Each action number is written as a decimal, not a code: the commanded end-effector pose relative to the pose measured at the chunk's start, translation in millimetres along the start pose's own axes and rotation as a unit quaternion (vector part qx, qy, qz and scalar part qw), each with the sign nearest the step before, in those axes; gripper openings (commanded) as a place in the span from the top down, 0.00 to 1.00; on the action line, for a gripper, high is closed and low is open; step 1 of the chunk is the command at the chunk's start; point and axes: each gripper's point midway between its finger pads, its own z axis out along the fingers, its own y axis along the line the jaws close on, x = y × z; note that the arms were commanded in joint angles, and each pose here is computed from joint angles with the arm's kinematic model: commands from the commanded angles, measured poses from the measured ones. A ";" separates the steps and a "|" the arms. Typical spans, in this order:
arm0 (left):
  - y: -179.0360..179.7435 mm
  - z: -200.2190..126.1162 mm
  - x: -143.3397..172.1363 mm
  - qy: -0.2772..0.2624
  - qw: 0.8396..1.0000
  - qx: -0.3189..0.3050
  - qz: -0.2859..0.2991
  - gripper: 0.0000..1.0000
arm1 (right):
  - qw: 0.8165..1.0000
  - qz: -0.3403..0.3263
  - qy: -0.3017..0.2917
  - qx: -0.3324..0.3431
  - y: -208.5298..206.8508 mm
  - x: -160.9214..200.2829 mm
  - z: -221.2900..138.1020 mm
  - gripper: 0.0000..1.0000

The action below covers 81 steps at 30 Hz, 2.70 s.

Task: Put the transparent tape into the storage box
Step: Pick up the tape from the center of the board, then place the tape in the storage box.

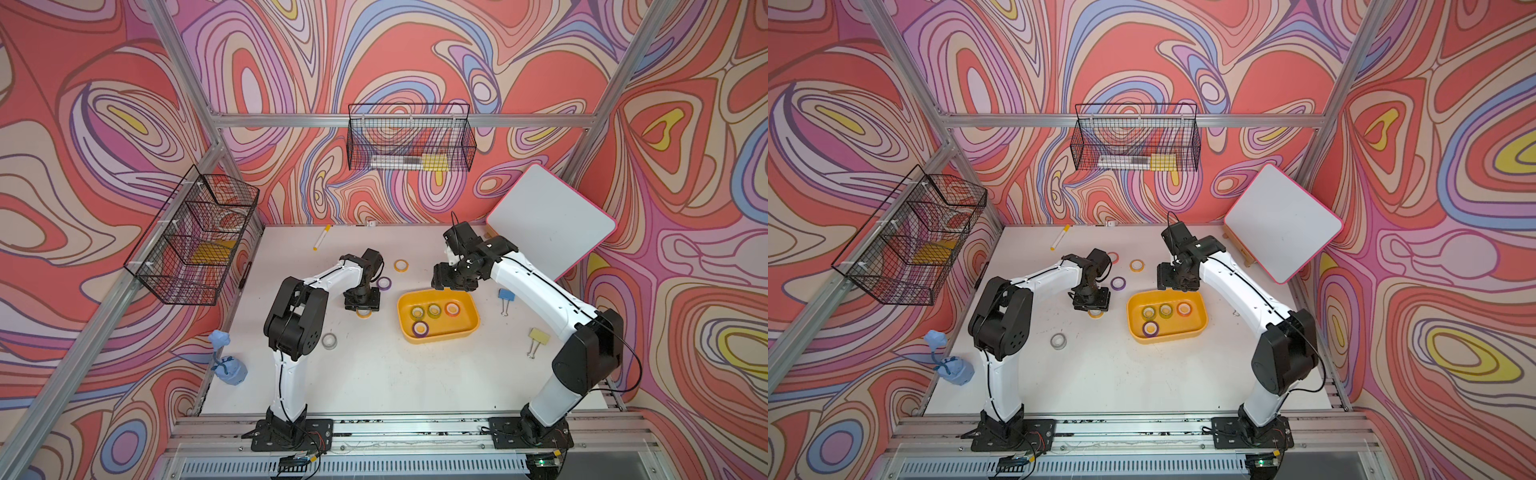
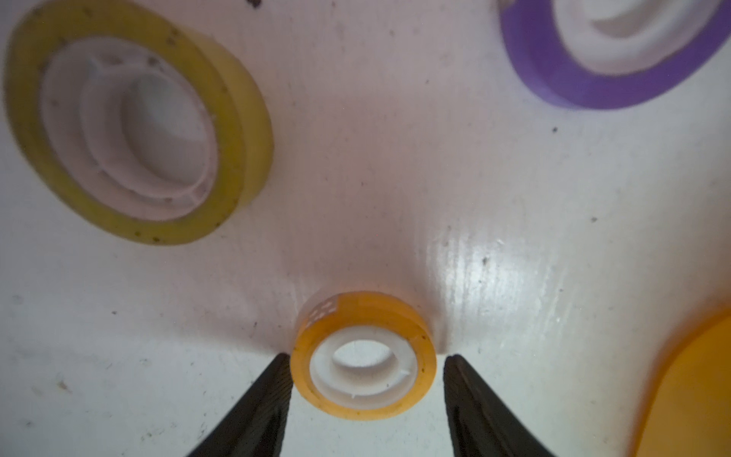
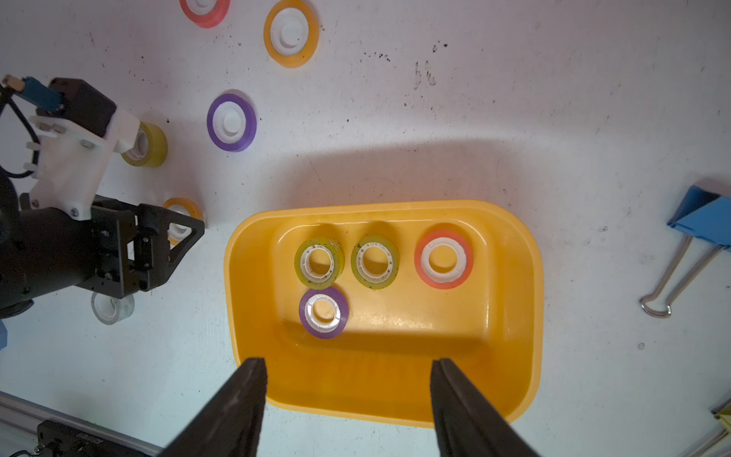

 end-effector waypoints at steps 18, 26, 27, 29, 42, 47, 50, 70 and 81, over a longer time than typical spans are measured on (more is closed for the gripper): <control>6.4 5.4 4.7 0.016 1.000 -0.009 0.007 0.41 | 1.000 -0.001 -0.016 0.004 -1.1 -0.5 -12.9 0.33; 7.5 -14.9 1.1 -0.003 1.000 -0.009 0.004 0.43 | 1.000 0.003 -0.015 0.001 -1.1 1.5 -10.7 0.33; 7.4 -17.9 0.7 -0.004 1.000 -0.009 0.002 0.43 | 1.000 0.003 -0.014 0.001 -1.1 1.5 -10.4 0.33; 7.4 -24.0 1.4 -0.006 1.000 -0.006 -0.002 0.43 | 1.000 0.003 -0.012 0.002 -1.6 2.5 -10.1 0.33; 10.8 -76.2 4.6 -0.032 0.999 -0.004 -0.015 0.44 | 1.000 0.002 -0.013 -0.002 -1.4 4.7 -7.1 0.33; 12.1 -110.7 2.9 -0.055 0.998 -0.004 -0.014 0.44 | 1.000 0.000 -0.010 -0.008 1.4 4.2 -4.8 0.33; 9.4 -129.7 2.0 -0.067 0.998 -0.001 -0.012 0.44 | 1.000 -0.001 -0.009 -0.009 1.8 3.7 -3.8 0.33; -58.0 -185.7 2.7 -0.100 0.992 0.027 0.066 0.45 | 0.995 0.074 0.039 0.047 -36.6 20.0 10.2 0.34; -121.1 -167.9 11.9 -0.087 0.987 0.052 0.128 0.45 | 0.993 0.092 0.057 0.054 -88.4 28.4 16.8 0.44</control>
